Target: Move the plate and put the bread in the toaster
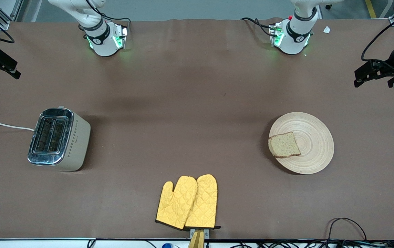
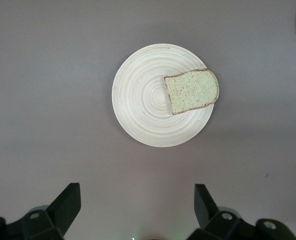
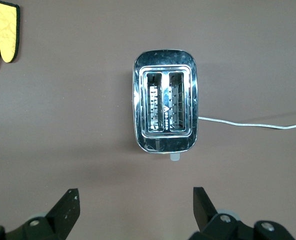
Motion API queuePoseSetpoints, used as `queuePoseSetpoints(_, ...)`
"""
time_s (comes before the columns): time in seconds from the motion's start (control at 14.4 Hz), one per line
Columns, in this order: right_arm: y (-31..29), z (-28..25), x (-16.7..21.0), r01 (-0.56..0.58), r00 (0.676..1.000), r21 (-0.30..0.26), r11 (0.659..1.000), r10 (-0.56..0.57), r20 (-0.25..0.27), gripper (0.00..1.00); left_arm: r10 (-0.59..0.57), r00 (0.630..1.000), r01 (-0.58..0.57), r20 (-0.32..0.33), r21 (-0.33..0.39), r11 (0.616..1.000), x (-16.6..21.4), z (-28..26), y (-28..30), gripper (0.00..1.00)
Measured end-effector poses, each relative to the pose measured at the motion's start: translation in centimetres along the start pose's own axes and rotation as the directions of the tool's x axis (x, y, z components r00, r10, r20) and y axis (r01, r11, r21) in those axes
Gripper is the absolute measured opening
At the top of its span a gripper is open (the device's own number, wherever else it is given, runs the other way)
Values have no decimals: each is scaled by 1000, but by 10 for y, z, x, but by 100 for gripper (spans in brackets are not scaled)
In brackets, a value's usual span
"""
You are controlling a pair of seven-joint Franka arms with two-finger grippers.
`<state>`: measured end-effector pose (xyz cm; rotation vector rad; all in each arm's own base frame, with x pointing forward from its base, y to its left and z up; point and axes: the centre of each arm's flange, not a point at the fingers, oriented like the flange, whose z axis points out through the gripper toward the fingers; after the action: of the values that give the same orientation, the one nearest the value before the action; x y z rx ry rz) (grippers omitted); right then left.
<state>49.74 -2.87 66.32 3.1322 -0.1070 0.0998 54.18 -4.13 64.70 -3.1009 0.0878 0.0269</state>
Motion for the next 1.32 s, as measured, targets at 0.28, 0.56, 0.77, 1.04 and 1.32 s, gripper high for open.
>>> queuePoseSetpoints(0.28,-2,0,0,3,1000,0,1000,-3,0,100,1,1000,-1,-2,0,1000,0,-1,0,100)
queuePoseSetpoints(0.56,-3,0,0,5,1000,0,1000,-5,0,100,-50,998,52,22,-77,996,5,10,-25,100)
queuePoseSetpoints(0.77,-3,1,0,6,1000,0,1000,-6,5,100,-120,990,133,69,-220,967,29,55,-82,100)
queuePoseSetpoints(1.04,-3,10,-1,6,1000,0,1000,-6,30,100,-163,983,183,86,-329,926,75,135,-114,100)
queuePoseSetpoints(1.32,-2,16,2,5,999,0,1000,-5,41,100,-205,967,252,154,-435,864,100,210,-131,100)
